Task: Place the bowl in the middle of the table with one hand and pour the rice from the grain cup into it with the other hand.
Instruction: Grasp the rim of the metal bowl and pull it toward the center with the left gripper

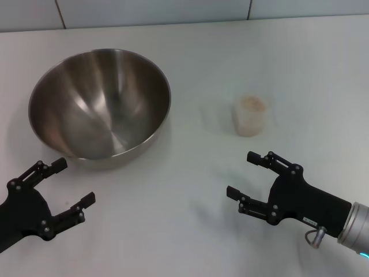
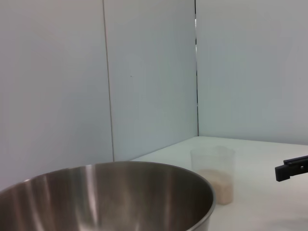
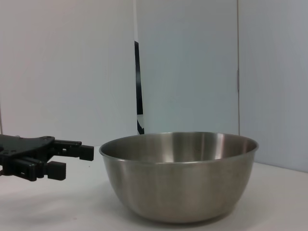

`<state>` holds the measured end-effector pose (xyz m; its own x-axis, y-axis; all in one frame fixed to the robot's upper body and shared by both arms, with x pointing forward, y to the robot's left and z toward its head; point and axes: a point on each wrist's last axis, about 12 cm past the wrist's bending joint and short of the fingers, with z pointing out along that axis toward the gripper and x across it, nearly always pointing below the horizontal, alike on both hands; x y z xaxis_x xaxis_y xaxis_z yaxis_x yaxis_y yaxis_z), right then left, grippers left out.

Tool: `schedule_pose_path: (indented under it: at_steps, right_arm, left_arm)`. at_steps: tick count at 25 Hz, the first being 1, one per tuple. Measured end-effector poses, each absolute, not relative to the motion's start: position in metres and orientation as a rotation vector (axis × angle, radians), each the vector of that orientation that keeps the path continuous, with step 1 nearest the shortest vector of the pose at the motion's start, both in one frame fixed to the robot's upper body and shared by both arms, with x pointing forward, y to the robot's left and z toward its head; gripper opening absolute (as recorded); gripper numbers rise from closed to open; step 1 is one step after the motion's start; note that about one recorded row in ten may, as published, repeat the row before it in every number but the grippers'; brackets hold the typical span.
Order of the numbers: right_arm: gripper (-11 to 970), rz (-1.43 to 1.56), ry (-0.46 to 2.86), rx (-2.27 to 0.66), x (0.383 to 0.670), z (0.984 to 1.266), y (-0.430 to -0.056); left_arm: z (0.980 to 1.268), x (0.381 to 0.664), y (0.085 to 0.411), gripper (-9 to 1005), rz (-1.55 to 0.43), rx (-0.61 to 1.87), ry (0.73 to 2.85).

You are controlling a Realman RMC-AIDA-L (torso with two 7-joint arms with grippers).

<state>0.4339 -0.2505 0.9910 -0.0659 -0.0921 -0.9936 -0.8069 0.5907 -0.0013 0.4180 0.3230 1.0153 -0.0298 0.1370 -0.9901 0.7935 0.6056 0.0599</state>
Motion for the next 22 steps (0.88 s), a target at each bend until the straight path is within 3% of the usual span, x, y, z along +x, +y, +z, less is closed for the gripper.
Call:
schedule_pose_path:
  at_steps: [22]
  right_arm:
    - [827, 0.692, 1.545, -0.777, 0.4361, 0.9916, -0.2505]
  left_arm:
    - [1.0163, 0.4188, 0.3240, 857, -0.624, 0.796, 1.533]
